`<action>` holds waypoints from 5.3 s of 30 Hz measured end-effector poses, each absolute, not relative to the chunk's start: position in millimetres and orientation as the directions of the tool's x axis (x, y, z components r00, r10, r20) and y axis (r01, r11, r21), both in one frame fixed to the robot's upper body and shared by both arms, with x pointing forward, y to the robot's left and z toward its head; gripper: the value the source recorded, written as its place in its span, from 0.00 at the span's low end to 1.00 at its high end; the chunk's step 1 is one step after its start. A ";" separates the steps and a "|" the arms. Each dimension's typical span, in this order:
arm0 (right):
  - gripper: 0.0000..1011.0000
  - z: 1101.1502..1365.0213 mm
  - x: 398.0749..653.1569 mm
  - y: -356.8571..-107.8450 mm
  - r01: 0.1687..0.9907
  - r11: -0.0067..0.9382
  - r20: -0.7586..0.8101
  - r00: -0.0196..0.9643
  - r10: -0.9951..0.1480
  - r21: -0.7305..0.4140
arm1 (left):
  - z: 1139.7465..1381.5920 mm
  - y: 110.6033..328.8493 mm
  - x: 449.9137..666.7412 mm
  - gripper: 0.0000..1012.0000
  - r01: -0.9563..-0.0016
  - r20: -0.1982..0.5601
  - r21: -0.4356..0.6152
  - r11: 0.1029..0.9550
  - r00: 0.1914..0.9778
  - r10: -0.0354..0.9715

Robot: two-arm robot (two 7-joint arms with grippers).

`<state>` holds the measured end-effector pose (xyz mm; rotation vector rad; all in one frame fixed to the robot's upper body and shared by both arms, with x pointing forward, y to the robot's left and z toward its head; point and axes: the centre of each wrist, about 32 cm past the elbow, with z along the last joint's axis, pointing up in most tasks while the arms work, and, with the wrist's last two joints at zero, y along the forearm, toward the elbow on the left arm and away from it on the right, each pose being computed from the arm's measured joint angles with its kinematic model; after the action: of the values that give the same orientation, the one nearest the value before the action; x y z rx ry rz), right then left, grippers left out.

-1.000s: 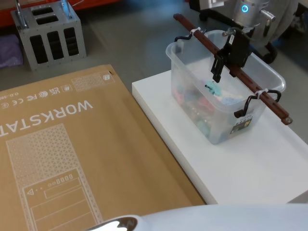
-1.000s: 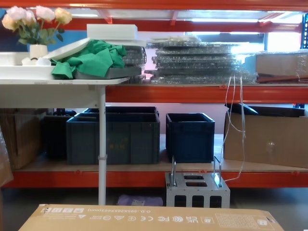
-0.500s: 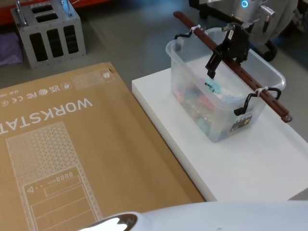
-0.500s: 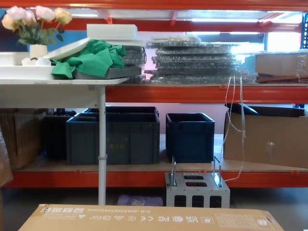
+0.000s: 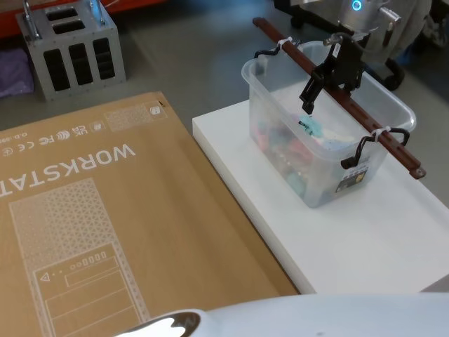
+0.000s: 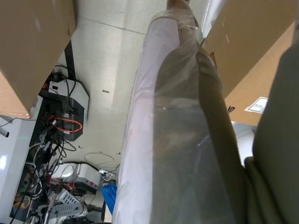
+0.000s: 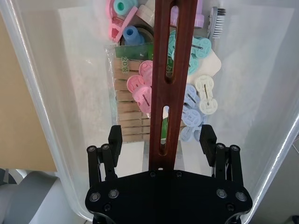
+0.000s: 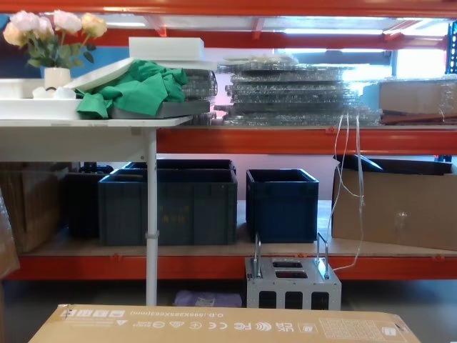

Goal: Use one hand to grasp the basket and place it at the designated location.

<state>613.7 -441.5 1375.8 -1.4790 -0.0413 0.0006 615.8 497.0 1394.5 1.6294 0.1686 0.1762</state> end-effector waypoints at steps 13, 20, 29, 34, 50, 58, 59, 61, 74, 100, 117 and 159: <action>0.99 1375.5 613.7 -441.6 0.025 0.092 0.027 0.999 0.026 -0.995 | 1394.5 496.9 615.8 0.00 0.002 0.012 0.998 -0.065 0.976 0.216; 0.99 1375.6 613.7 -441.6 0.024 0.092 0.027 0.999 0.026 -0.996 | 1394.5 496.9 615.8 0.00 0.002 0.012 0.998 -0.065 0.976 0.216; 0.99 1375.5 613.7 -441.5 0.024 0.092 0.027 0.999 0.026 -0.996 | 1394.5 496.9 615.8 0.00 0.002 0.012 0.998 -0.065 0.976 0.216; 0.99 1375.5 613.7 -441.5 0.024 0.092 0.027 0.999 0.026 -0.996 | 1394.5 496.9 615.8 0.00 0.002 0.012 0.998 -0.065 0.976 0.216; 0.99 1375.6 613.7 -441.6 0.024 0.092 0.027 0.999 0.026 -0.996 | 1394.5 497.0 615.8 0.00 0.002 0.012 0.998 -0.065 0.976 0.216; 0.99 1375.6 613.7 -441.6 0.024 0.091 0.027 0.999 0.026 -0.996 | 1394.5 496.9 615.8 0.00 0.002 0.012 0.998 -0.065 0.976 0.216; 0.99 1375.6 613.7 -441.6 0.024 0.092 0.027 0.999 0.026 -0.996 | 1394.5 496.9 615.8 0.00 0.002 0.012 0.998 -0.065 0.976 0.216; 0.99 1375.5 613.7 -441.6 0.024 0.091 0.027 0.999 0.026 -0.996 | 1394.5 496.9 615.8 0.00 0.002 0.012 0.998 -0.065 0.976 0.216; 0.99 1375.5 613.7 -441.5 0.024 0.092 0.027 0.999 0.026 -0.996 | 1394.5 496.9 615.8 0.00 0.002 0.012 0.998 -0.065 0.976 0.216; 0.99 1375.5 613.7 -441.6 0.024 0.091 0.027 0.999 0.026 -0.996 | 1394.5 496.9 615.8 0.00 0.002 0.012 0.998 -0.065 0.976 0.216; 0.99 1380.6 613.2 -436.2 0.045 0.086 0.048 0.998 0.038 -0.995 | 1394.5 496.9 615.8 0.00 0.002 0.012 0.998 -0.065 0.976 0.216; 0.99 1447.7 573.4 -437.8 0.231 0.100 0.234 0.972 0.014 -0.968 | 1394.5 497.0 615.8 0.00 0.002 0.012 0.998 -0.065 0.976 0.216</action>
<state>573.4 -437.8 1447.7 -1.4650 -0.2016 -0.1622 615.8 497.0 1394.5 1.6293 0.1687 0.1763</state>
